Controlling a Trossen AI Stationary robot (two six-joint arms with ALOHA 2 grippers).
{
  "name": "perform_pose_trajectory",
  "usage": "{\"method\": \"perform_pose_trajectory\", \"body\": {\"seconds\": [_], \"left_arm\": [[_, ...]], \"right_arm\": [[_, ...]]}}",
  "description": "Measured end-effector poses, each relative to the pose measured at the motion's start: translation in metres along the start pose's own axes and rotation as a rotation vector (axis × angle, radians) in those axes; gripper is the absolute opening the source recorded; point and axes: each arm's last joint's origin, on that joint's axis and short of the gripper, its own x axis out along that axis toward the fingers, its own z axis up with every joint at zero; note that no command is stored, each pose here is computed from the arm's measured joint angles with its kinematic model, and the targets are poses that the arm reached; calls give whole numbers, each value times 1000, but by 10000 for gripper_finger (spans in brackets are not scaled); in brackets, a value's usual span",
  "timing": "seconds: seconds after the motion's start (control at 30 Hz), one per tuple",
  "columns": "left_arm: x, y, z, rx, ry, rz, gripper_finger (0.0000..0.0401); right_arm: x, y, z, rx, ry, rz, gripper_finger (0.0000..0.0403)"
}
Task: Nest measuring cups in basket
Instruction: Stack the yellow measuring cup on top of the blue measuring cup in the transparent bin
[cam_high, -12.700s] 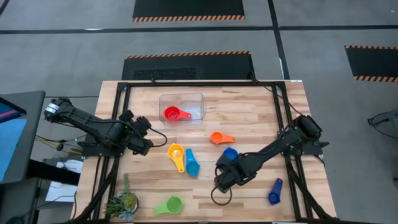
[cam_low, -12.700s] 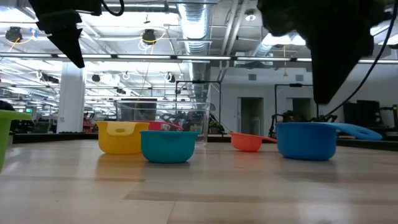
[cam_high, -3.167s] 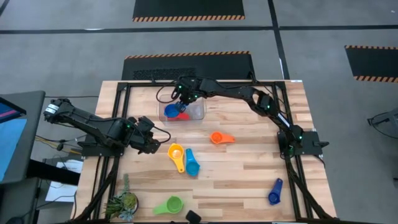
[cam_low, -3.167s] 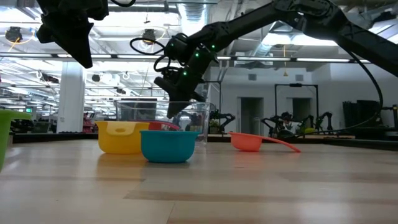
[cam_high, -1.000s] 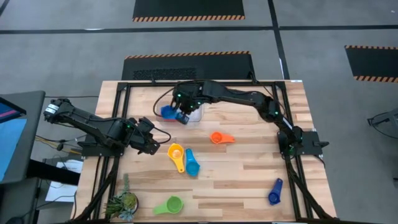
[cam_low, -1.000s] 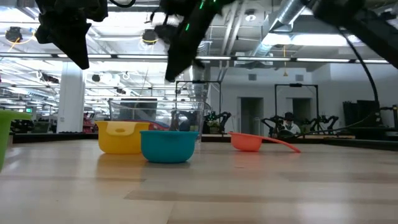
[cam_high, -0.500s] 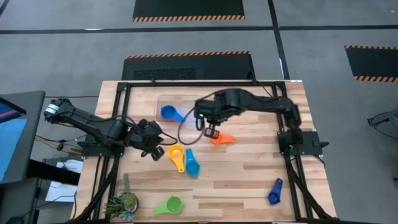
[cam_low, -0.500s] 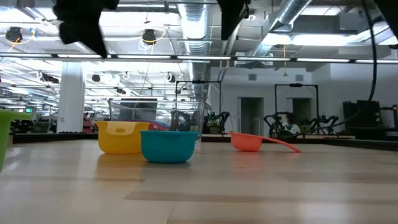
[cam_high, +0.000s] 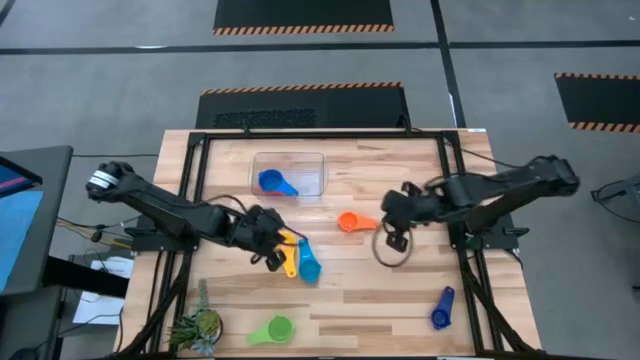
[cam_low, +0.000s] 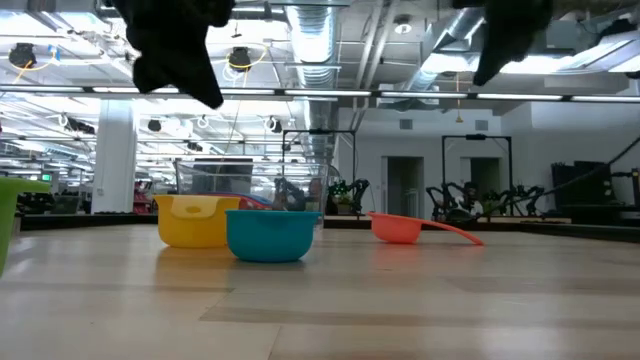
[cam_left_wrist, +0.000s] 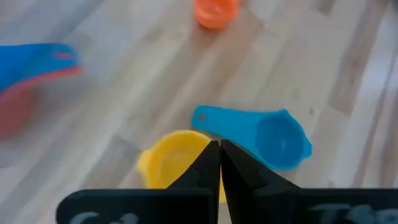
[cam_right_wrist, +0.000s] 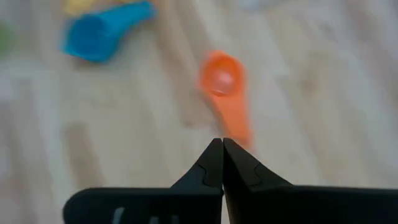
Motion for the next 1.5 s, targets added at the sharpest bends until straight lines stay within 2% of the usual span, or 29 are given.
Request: {"method": "perform_pose_trajectory", "body": {"seconds": [0.17, 0.33, 0.53, 0.7, 0.9, 1.17, 1.23, 1.37, 1.5], "left_arm": [[20, -15, -10, 129, 106, -102, 0], [36, -18, -16, 221, 155, -88, 0], [60, -19, -30, 452, 237, -49, 0], [51, -23, -10, 456, 227, -8, 0], [35, -27, 3, 633, 249, -4, 1], [31, -31, 7, 616, 258, -42, 1], [31, -27, 5, 580, 297, -13, 6], [27, -15, -3, 496, 450, 55, 35], [23, -9, -7, 544, 525, 81, 83]], "right_arm": [[-4, 0, -26, 17, -104, 108, 16], [0, 0, -39, -38, -73, 70, 18], [10, 7, -50, -93, -26, 47, 21], [12, 15, -53, -109, -14, 60, 17], [12, 15, -53, -109, -17, 61, 22], [13, 14, -51, -100, -34, 37, 20], [13, 14, -51, -98, -35, 36, 19], [13, 13, -50, -95, -63, 11, 20], [13, 12, -45, -74, -116, -22, 24]]}}
